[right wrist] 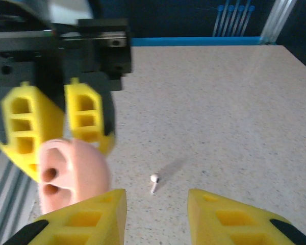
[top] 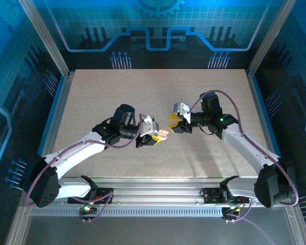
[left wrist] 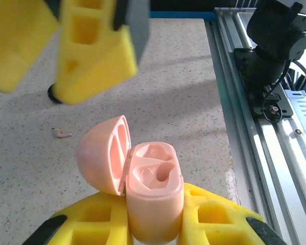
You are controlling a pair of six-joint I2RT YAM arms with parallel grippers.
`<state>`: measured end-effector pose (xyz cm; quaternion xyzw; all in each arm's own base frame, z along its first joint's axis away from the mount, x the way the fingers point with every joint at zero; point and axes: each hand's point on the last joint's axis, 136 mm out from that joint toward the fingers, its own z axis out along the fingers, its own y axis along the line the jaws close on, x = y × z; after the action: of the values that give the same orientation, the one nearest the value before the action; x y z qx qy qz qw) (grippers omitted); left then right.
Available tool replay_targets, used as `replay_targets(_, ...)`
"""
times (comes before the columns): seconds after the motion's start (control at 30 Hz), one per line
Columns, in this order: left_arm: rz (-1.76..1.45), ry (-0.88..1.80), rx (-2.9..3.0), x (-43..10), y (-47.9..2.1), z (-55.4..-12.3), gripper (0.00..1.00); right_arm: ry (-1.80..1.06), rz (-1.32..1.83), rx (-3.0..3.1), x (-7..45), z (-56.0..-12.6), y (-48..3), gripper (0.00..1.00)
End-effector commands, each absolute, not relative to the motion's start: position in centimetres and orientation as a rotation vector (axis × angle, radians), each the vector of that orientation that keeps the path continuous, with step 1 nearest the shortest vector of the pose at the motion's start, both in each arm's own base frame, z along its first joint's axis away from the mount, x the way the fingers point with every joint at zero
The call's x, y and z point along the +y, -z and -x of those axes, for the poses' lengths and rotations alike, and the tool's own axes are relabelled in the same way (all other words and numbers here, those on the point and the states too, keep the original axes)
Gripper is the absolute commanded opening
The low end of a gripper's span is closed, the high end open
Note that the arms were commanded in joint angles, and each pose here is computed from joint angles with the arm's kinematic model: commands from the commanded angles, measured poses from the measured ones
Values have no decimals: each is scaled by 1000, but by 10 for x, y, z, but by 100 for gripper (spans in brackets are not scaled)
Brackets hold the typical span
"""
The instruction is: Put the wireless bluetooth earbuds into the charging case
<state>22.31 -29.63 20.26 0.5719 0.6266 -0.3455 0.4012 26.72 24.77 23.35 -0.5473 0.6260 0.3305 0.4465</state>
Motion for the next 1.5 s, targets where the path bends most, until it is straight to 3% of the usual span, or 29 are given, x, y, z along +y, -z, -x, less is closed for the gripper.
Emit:
replay_targets(0.0, -1451, 928, 1549, -299, -208, -214, 17, -786, 1305, 1558, 243, -275, -241, 37)
replay_targets(0.6, -1180, 932, 1607, -278, -198, -230, 17, -957, 1240, 1659, 252, -214, -246, 39)
replay_targets(0.77, -1010, 816, 1680, -261, -190, -250, 18, -891, 1080, 1882, 254, -221, -227, 39)
replay_targets(1.2, -418, 573, 1765, -160, -198, -284, 20, -738, 705, 2556, 264, -231, -181, 38)
replay_targets(1.47, -123, 500, 1801, -101, -197, -289, 20, -534, 924, 2683, 294, -247, -148, 39)
